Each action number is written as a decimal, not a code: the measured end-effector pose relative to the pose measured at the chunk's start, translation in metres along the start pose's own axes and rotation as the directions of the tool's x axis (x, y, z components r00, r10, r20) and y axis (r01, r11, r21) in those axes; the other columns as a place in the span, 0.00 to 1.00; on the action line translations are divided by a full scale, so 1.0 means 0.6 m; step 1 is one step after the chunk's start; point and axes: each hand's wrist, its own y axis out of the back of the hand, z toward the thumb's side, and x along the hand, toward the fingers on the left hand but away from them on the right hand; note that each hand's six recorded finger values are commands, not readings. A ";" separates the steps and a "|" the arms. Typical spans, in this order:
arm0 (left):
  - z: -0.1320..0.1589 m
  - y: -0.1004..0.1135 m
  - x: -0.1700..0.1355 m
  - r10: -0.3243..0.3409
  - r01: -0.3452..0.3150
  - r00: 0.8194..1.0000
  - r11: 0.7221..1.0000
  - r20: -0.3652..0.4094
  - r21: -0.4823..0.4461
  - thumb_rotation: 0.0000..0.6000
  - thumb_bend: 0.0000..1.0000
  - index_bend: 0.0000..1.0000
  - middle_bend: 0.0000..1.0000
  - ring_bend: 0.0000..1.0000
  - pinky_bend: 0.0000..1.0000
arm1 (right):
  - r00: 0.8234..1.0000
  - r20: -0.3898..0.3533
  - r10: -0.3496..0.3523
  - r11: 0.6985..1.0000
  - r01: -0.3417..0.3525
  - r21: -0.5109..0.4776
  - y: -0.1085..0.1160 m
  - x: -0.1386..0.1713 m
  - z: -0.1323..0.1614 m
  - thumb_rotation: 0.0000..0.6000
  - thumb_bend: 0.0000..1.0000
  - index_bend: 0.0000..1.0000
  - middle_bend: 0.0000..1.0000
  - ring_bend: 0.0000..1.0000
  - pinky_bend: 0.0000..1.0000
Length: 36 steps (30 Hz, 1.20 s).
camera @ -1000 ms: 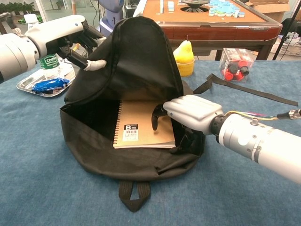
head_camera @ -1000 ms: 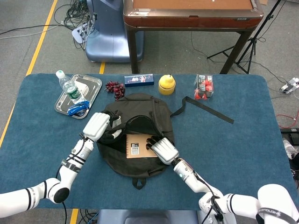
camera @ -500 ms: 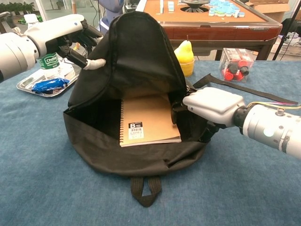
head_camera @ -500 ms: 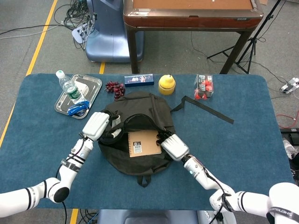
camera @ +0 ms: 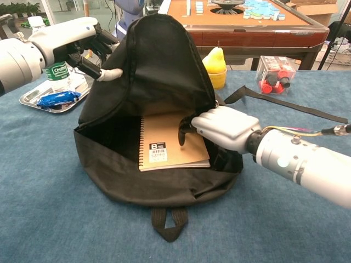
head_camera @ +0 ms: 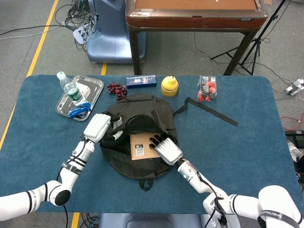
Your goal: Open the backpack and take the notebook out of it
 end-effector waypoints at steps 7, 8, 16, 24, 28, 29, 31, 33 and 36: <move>-0.003 0.003 -0.002 0.002 -0.002 1.000 1.000 -0.002 -0.002 1.00 0.46 0.73 0.71 0.56 0.31 | 1.000 0.001 -0.021 1.000 0.021 0.020 -0.008 -0.017 0.018 1.00 0.03 0.24 0.15 0.10 0.23; -0.004 0.003 -0.003 0.002 -0.002 1.000 1.000 -0.003 -0.001 1.00 0.46 0.73 0.71 0.56 0.31 | 1.000 0.000 -0.020 1.000 0.020 0.025 -0.009 -0.019 0.020 1.00 0.03 0.23 0.14 0.10 0.22; -0.005 0.005 -0.005 0.003 -0.003 1.000 1.000 -0.006 -0.002 1.00 0.46 0.73 0.71 0.56 0.31 | 1.000 0.004 -0.016 0.999 0.016 0.040 -0.014 -0.031 0.024 1.00 0.03 0.22 0.14 0.09 0.21; -0.004 0.004 -0.006 0.002 -0.002 1.000 1.000 -0.006 -0.001 1.00 0.46 0.73 0.71 0.56 0.31 | 1.000 0.013 -0.023 0.998 0.022 0.055 -0.018 -0.047 0.029 1.00 0.03 0.22 0.14 0.09 0.21; -0.003 0.004 -0.006 0.002 -0.002 1.000 1.000 -0.006 -0.002 1.00 0.46 0.73 0.71 0.56 0.31 | 1.000 0.011 -0.021 0.998 0.020 0.063 -0.020 -0.054 0.031 1.00 0.03 0.22 0.14 0.09 0.21; -0.003 0.004 -0.006 0.002 -0.002 1.000 1.000 -0.006 -0.002 1.00 0.46 0.73 0.71 0.56 0.31 | 1.000 0.010 -0.021 0.998 0.020 0.065 -0.020 -0.056 0.032 1.00 0.04 0.22 0.15 0.09 0.21; -0.003 0.004 -0.006 0.002 -0.002 1.000 1.000 -0.007 -0.001 1.00 0.46 0.73 0.71 0.56 0.31 | 1.000 0.006 -0.023 0.997 0.022 0.069 -0.020 -0.058 0.034 1.00 0.06 0.22 0.16 0.09 0.21; -0.003 0.005 -0.006 0.002 -0.002 1.000 1.000 -0.007 -0.001 1.00 0.46 0.74 0.71 0.56 0.31 | 1.000 0.001 -0.025 0.997 0.024 0.075 -0.021 -0.061 0.035 1.00 0.10 0.23 0.18 0.09 0.21; -0.004 0.006 -0.007 0.004 -0.004 1.000 1.000 -0.008 -0.001 1.00 0.46 0.74 0.71 0.56 0.31 | 1.000 -0.004 -0.031 0.997 0.031 0.070 -0.022 -0.064 0.038 1.00 0.20 0.27 0.21 0.10 0.21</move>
